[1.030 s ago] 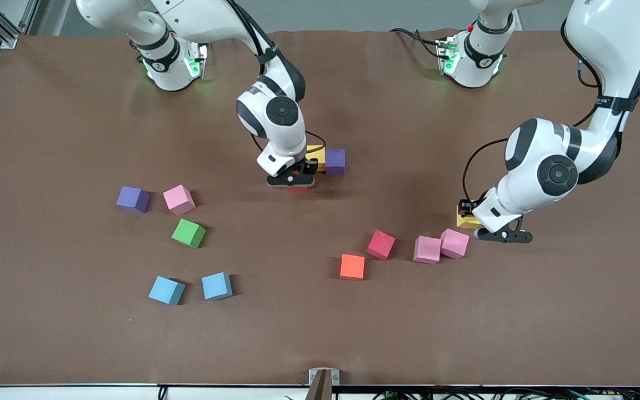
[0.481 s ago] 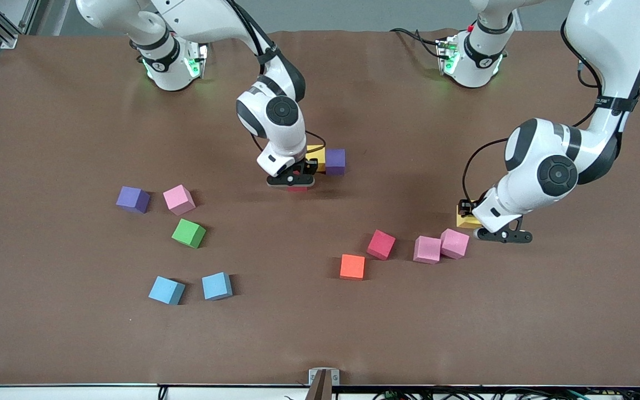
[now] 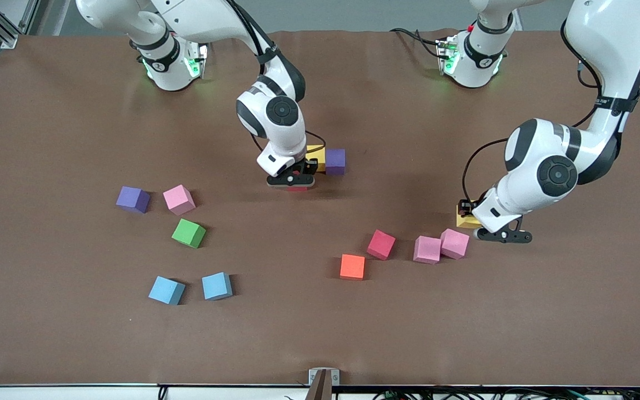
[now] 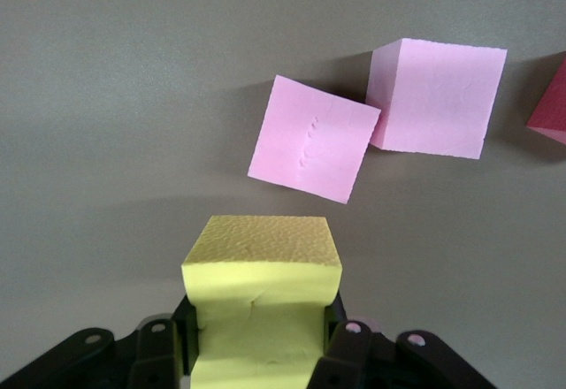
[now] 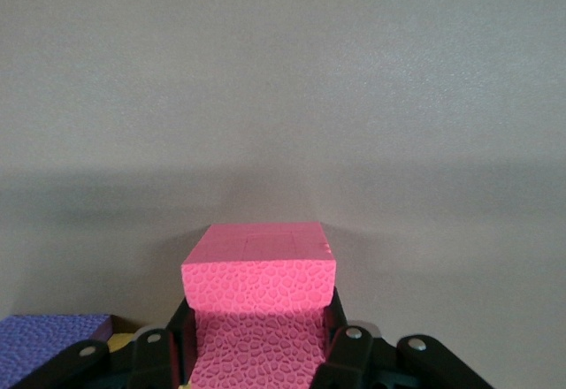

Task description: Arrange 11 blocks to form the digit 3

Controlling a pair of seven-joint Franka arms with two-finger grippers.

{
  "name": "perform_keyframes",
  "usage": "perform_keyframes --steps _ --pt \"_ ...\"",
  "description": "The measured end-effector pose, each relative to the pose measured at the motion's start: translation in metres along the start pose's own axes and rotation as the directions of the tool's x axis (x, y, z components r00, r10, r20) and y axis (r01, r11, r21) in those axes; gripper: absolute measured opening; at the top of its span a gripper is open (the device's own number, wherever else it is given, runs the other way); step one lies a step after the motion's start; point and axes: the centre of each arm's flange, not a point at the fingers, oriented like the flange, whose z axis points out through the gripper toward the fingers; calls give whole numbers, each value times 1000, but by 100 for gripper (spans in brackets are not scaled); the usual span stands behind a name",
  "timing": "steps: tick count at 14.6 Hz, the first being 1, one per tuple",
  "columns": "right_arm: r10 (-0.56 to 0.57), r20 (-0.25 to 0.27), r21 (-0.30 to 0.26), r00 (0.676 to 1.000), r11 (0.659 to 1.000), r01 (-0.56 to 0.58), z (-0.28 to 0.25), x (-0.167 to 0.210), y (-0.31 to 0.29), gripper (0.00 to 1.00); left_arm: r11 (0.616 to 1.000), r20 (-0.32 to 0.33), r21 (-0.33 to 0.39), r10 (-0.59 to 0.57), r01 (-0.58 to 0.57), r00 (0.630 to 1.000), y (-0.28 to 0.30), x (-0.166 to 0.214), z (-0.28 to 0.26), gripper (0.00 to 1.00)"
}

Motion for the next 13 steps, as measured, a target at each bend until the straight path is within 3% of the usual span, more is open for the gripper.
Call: perform_keyframes --steps 5,10,13 --pt "1 1 -1 1000 1000 -1 0 0 0 57 1000 4 -2 0 0 1000 0 0 2 54" --pt "5 32 -39 999 999 -3 1 2 6 98 1000 1 -2 -1 1 1000 0 1 1 54" --pt "5 31 -38 999 999 -4 0 3 5 100 1000 1 -2 -1 1 1000 0 1 1 54"
